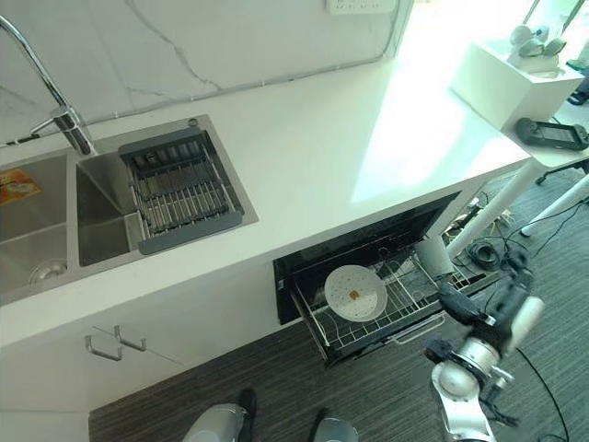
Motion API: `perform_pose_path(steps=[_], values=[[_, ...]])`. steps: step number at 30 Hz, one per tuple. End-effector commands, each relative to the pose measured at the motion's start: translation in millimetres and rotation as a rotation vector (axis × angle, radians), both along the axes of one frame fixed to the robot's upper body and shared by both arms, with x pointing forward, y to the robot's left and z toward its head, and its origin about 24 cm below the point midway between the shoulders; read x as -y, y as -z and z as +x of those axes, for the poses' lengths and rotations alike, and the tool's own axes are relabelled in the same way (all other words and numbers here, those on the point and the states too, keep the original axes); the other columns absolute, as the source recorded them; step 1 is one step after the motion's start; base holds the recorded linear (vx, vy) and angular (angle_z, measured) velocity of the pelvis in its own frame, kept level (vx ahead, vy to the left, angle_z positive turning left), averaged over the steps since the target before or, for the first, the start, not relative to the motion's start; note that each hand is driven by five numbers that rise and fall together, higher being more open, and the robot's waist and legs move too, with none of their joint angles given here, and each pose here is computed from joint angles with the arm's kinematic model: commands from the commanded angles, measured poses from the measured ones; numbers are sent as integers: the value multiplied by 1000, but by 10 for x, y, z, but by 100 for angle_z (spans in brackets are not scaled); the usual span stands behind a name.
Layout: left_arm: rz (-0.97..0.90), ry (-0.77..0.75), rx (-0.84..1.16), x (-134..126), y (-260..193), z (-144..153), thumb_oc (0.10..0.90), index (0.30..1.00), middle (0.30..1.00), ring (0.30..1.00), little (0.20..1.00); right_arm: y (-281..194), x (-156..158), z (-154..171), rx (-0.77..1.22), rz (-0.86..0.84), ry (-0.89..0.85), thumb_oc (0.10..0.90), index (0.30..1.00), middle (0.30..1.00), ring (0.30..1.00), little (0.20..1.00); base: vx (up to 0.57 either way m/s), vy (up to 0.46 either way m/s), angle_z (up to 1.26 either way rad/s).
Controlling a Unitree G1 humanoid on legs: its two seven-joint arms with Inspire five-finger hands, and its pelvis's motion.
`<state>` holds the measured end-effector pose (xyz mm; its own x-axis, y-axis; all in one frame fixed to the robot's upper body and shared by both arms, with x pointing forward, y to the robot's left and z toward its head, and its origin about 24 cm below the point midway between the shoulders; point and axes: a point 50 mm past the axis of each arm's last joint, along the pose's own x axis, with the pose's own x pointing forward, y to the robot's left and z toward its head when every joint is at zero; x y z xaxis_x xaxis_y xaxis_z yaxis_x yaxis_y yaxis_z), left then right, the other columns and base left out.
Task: Place the dishes in the dishwasher.
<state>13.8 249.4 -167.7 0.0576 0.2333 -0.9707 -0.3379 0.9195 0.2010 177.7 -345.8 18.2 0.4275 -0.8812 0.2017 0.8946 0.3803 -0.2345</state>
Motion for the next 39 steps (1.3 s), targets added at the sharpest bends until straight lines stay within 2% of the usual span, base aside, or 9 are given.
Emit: perform_pose_path(steps=[1, 4, 5, 7, 11, 16, 21, 29, 39], values=[[59, -121, -61, -132, -36, -286, 800, 900, 900, 900, 900, -688, 224, -12, 458, -163, 210, 800, 900, 900, 900, 900, 0, 0, 0], [75, -151, -73, -207, -58, -305, 800, 900, 900, 900, 900, -557, 466, -264, 405, -149, 420, 800, 900, 900, 900, 900, 24, -28, -11], [78, -207, -61, -219, -58, -268, 800, 900, 900, 900, 900, -298, 658, -505, 338, -26, 552, 800, 900, 900, 900, 900, 74, -48, -30], [77, -247, -28, -218, -55, -191, 800, 900, 900, 900, 900, -22, 705, -668, 242, 89, 601, 800, 900, 900, 900, 900, 75, -36, -18], [96, -177, 52, -182, -49, 40, 800, 900, 900, 900, 900, 377, 570, -716, 33, 212, 571, 800, 900, 900, 900, 900, 49, -12, -4], [152, -80, 163, -157, -83, 389, 800, 900, 900, 900, 900, 510, 404, -438, -110, 252, 435, 800, 900, 900, 900, 900, -22, 34, 0], [204, 42, 372, -62, -204, 903, 800, 900, 900, 900, 900, 466, 107, 53, -223, 137, 153, 800, 900, 900, 900, 900, -80, 62, 12], [181, 130, 418, 78, -237, 1108, 800, 900, 900, 900, 900, 534, -168, 337, -315, 112, -56, 800, 900, 900, 900, 900, -14, 18, 13], [175, 505, 665, 357, -550, 1780, 800, 900, 900, 900, 900, -157, -490, 1245, -175, -52, -344, 800, 900, 900, 900, 900, -118, -12, 9]])
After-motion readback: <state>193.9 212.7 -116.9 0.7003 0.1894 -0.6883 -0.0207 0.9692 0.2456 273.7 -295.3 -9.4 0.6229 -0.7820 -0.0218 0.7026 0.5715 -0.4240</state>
